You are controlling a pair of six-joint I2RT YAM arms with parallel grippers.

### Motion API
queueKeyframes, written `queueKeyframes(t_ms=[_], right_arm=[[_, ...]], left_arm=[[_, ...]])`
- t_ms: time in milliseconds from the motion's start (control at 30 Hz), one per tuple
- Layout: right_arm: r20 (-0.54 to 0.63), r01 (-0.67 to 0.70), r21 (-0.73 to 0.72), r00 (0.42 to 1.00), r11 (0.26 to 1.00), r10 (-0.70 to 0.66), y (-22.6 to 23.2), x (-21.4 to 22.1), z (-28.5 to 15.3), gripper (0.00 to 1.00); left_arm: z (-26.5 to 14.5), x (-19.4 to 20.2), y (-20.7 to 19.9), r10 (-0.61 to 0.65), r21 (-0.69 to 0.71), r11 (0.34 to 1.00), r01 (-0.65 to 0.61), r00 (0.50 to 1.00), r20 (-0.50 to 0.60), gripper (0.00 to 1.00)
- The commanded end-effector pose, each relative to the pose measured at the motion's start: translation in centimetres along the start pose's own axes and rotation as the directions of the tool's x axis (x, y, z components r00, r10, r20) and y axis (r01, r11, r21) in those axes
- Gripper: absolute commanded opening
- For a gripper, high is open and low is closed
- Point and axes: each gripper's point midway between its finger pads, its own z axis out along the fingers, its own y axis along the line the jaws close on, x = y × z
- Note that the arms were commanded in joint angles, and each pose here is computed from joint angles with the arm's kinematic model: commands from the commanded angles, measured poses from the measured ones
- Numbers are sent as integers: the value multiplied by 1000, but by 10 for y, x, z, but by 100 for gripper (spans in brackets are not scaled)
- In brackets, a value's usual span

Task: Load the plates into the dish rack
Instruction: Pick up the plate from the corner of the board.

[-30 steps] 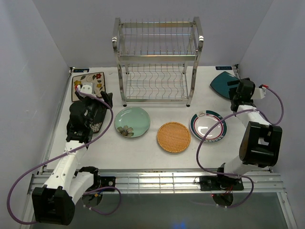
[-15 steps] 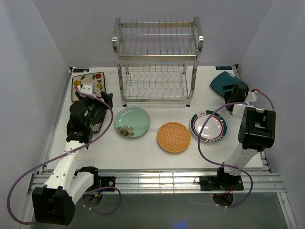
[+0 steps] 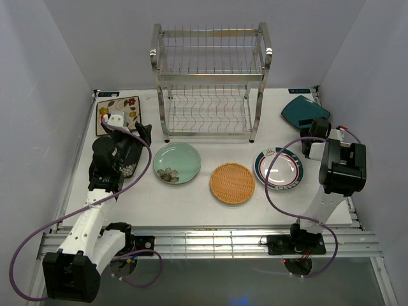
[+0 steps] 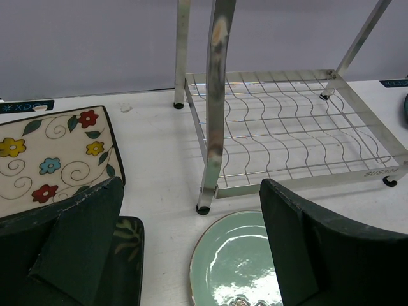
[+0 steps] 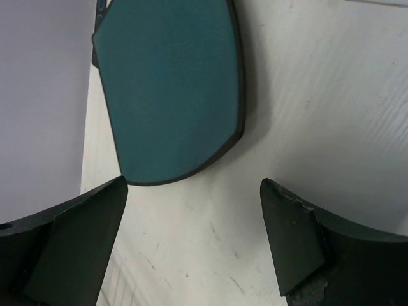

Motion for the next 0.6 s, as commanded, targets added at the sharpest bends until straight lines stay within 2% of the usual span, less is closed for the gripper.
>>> queueKeyframes(t_ms=[0, 567], right_arm=[[35, -12, -35, 999, 999, 13, -2, -10, 11, 90], [35, -88, -76, 995, 993, 91, -5, -4, 33, 92]], left_arm=[[-2, -2, -4, 15, 28, 999, -15, 1000, 14, 98], [-3, -4, -6, 25, 42, 999, -26, 999, 21, 98]])
